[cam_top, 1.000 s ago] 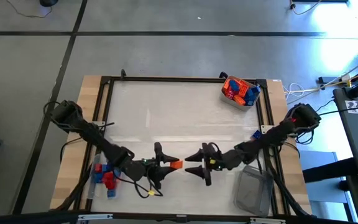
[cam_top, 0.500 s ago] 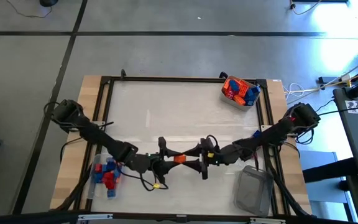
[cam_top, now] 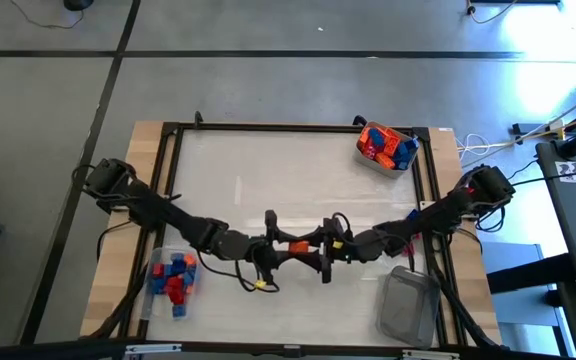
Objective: Sort blocks by size
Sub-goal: Put the orange game piece into the black bin
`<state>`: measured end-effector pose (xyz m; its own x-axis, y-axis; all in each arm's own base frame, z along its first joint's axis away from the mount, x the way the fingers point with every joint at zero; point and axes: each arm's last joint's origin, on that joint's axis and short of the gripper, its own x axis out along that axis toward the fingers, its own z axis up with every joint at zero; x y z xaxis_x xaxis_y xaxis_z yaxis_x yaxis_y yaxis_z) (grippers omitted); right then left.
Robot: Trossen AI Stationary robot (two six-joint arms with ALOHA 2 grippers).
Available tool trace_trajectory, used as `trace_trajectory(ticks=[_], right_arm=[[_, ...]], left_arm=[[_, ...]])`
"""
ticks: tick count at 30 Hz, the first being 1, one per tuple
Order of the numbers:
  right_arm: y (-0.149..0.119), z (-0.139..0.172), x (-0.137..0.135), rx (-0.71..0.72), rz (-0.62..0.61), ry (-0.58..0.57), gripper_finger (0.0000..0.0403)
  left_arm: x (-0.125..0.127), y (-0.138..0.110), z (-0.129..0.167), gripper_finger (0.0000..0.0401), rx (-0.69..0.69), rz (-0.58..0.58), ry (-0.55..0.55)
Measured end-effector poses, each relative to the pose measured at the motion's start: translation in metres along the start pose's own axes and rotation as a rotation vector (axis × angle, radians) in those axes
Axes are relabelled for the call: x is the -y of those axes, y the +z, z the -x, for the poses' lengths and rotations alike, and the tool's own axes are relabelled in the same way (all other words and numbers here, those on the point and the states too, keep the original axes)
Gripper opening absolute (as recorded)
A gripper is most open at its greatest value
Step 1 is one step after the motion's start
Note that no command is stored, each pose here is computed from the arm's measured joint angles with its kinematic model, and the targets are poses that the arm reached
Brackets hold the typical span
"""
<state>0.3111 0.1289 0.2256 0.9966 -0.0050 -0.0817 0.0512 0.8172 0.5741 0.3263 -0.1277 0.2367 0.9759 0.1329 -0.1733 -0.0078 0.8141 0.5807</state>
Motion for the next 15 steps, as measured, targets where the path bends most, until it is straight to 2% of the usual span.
trace_trajectory(ticks=[5, 13, 15], right_arm=[[0.0026, -0.0016, 0.003, 0.011, -0.006, -0.011, 0.0237], [0.0027, -0.0016, 0.0024, 0.008, -0.013, -0.002, 0.0118], [0.0024, -0.0014, 0.002, 0.007, -0.009, -0.001, 0.0101]], left_arm=[[0.0007, 0.0007, 0.0004, 0.0137, 0.007, -0.003, -0.007], [0.0026, 0.001, 0.0015, 0.0137, 0.005, -0.015, -0.013], [0.0027, 0.0011, 0.0015, 0.0138, 0.006, -0.013, -0.014]])
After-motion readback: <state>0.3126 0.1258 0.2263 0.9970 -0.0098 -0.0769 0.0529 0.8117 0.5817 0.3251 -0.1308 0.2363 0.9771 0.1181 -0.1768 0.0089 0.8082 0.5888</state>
